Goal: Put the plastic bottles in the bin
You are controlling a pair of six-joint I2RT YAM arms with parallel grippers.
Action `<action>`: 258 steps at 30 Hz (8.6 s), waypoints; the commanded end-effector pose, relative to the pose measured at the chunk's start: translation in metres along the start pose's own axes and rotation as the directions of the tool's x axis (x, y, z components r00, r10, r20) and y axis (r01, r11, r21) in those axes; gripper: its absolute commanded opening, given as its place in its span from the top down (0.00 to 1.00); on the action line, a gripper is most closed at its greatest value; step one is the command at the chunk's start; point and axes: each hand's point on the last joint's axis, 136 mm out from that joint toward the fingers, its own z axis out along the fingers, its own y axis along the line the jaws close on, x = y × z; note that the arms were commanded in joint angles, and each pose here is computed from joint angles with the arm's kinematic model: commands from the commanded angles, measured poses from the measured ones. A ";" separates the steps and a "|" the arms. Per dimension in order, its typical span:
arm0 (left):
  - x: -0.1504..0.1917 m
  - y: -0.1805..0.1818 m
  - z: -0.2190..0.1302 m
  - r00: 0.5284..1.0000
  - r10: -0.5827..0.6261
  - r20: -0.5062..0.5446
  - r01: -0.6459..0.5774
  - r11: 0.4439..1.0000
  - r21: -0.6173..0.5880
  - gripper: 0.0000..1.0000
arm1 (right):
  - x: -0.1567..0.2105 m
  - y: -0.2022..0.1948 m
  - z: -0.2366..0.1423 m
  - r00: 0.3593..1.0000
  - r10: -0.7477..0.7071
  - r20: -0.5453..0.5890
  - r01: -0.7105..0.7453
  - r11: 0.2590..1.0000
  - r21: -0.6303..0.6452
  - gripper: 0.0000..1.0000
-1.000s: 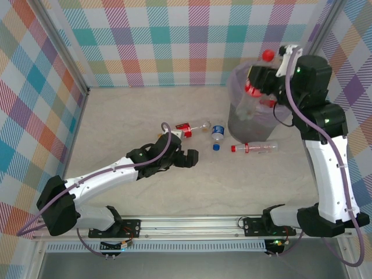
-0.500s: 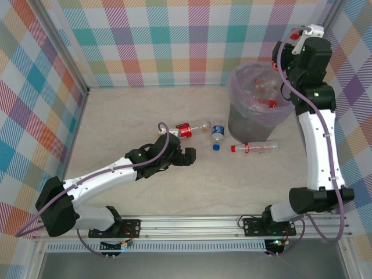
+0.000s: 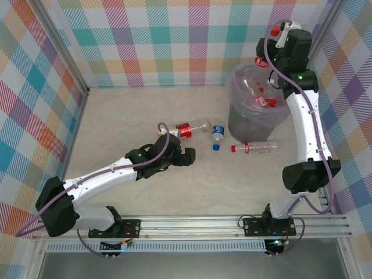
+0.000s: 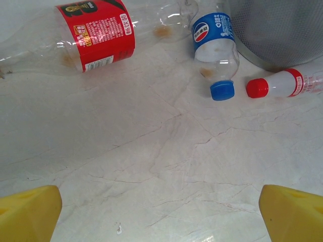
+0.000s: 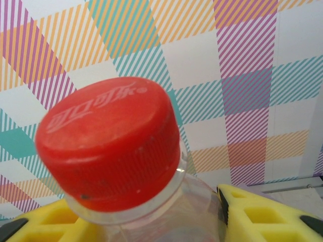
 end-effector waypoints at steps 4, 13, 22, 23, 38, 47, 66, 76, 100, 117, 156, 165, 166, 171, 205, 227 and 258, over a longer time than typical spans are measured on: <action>-0.004 0.008 0.009 1.000 0.009 0.007 -0.009 0.999 -0.031 0.00 | 0.002 -0.012 -0.022 0.994 -0.091 -0.064 0.094 0.994 0.051 0.58; -0.029 0.006 0.021 1.000 0.010 -0.028 -0.011 0.999 -0.030 0.00 | 0.014 -0.055 -0.027 0.944 -0.269 -0.191 0.298 0.943 0.150 0.57; -0.066 0.049 0.031 0.997 0.060 -0.039 -0.065 0.990 -0.122 0.01 | 0.074 -0.054 0.011 0.865 -0.379 -0.329 0.404 0.915 0.009 0.53; -0.070 0.050 0.038 0.996 0.076 -0.045 -0.080 0.991 -0.111 0.02 | 0.080 -0.053 0.013 0.858 -0.384 -0.340 0.408 0.913 -0.001 0.51; -0.098 0.063 0.121 0.946 0.256 -0.197 -0.262 0.965 -0.004 0.00 | 0.057 -0.029 -0.048 0.878 -0.300 -0.372 0.303 0.952 -0.053 0.09; -0.078 0.059 0.148 0.924 0.275 -0.265 -0.263 0.961 0.081 0.00 | 0.072 0.000 -0.117 0.921 -0.031 -0.387 -0.008 0.995 -0.099 0.09; -0.020 0.073 0.155 0.873 0.318 -0.369 -0.317 0.946 0.066 0.00 | 0.162 0.011 -0.180 0.837 0.198 -0.511 -0.296 0.948 -0.118 0.08; -0.028 0.075 0.155 0.912 0.282 -0.297 -0.291 0.957 0.015 0.22 | 0.180 0.022 -0.185 0.781 0.283 -0.556 -0.421 0.897 -0.135 0.07; -0.080 0.001 0.007 0.974 0.009 0.225 -0.062 0.972 0.229 0.37 | 0.189 0.162 -0.122 0.765 0.142 -0.628 -0.493 0.757 -0.429 0.07; -0.070 -0.037 0.003 0.967 -0.123 0.221 0.025 0.916 0.400 0.37 | 0.229 0.210 -0.050 0.718 0.125 -0.684 -0.544 0.714 -0.441 0.04; -0.078 -0.036 -0.007 0.979 -0.098 0.180 0.032 0.941 0.338 0.00 | -0.022 0.092 -0.085 0.996 -0.085 -0.029 0.076 0.969 -0.236 0.48; -0.066 -0.027 0.035 0.995 -0.082 0.055 0.068 0.975 0.210 0.00 | -0.062 -0.022 -0.074 0.931 -0.361 0.061 0.329 0.899 0.289 0.49; -0.064 -0.028 0.038 0.996 -0.082 0.046 0.070 0.975 0.210 0.00 | -0.060 -0.029 -0.070 0.931 -0.362 0.056 0.330 0.895 0.302 0.49; -0.053 -0.023 0.054 0.997 -0.072 -0.008 0.072 0.982 0.177 0.00 | -0.020 -0.052 -0.030 0.932 -0.355 -0.073 0.360 0.880 0.309 0.50; -0.019 -0.075 0.175 0.970 0.068 -0.233 -0.051 0.996 0.077 0.00 | 0.118 -0.062 0.003 0.887 0.028 -0.460 0.075 0.976 0.206 0.16; 0.003 -0.055 0.228 0.968 0.036 -0.247 -0.042 0.999 -0.021 0.27 | 0.066 0.008 -0.127 0.938 0.082 -0.337 -0.119 0.989 -0.089 0.12; -0.067 -0.073 0.118 0.999 -0.020 0.049 0.012 0.988 0.157 0.79 | 0.112 0.067 -0.183 0.900 0.105 -0.422 -0.248 0.921 -0.300 0.14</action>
